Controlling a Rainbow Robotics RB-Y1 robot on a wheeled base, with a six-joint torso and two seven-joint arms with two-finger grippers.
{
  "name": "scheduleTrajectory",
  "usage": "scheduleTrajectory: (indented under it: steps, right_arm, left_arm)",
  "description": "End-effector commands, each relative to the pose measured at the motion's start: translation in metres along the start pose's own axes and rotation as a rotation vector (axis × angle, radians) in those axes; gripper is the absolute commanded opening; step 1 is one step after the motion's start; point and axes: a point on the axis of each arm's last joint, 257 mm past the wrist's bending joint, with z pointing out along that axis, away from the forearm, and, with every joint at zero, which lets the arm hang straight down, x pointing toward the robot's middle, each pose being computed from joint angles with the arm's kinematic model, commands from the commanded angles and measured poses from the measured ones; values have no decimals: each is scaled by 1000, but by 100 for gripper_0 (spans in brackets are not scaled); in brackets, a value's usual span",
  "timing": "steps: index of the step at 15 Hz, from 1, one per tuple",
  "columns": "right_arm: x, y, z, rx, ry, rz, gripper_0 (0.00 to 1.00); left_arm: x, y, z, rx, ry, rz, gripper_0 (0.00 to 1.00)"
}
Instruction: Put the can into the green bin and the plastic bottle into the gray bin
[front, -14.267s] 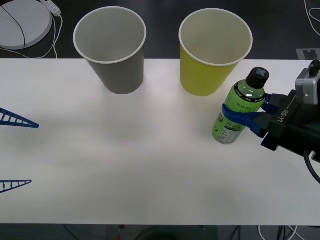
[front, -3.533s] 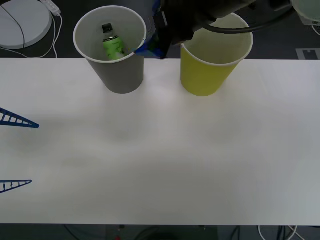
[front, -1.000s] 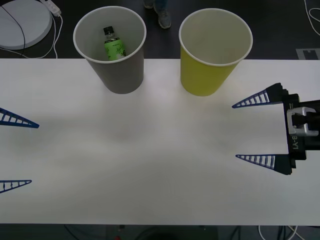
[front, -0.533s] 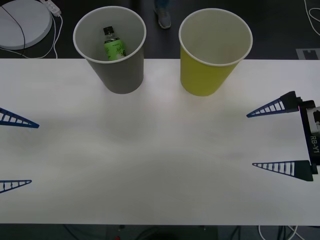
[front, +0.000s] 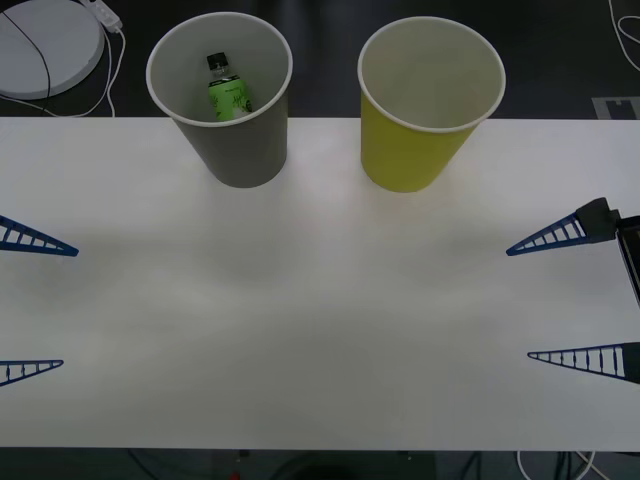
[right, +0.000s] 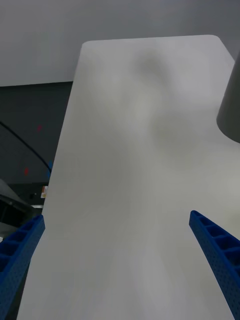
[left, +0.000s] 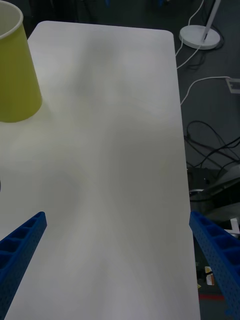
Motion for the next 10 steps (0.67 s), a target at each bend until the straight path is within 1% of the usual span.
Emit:
scheduleTrajectory:
  steps: [1,3,7,10]
  right_arm:
    - [-2,6,-1,-8,-8,-3,100]
    - [-2,7,-2,-6,-7,-4,100]
    - [-1,9,-3,-6,-8,13,100]
    - [-1,9,-3,-6,-8,13,100]
  left_arm:
    - [0,0,0,0,0,0,100]
    - [0,0,0,0,0,0,100]
    - [0,0,0,0,0,0,100]
    - [0,0,0,0,0,0,100]
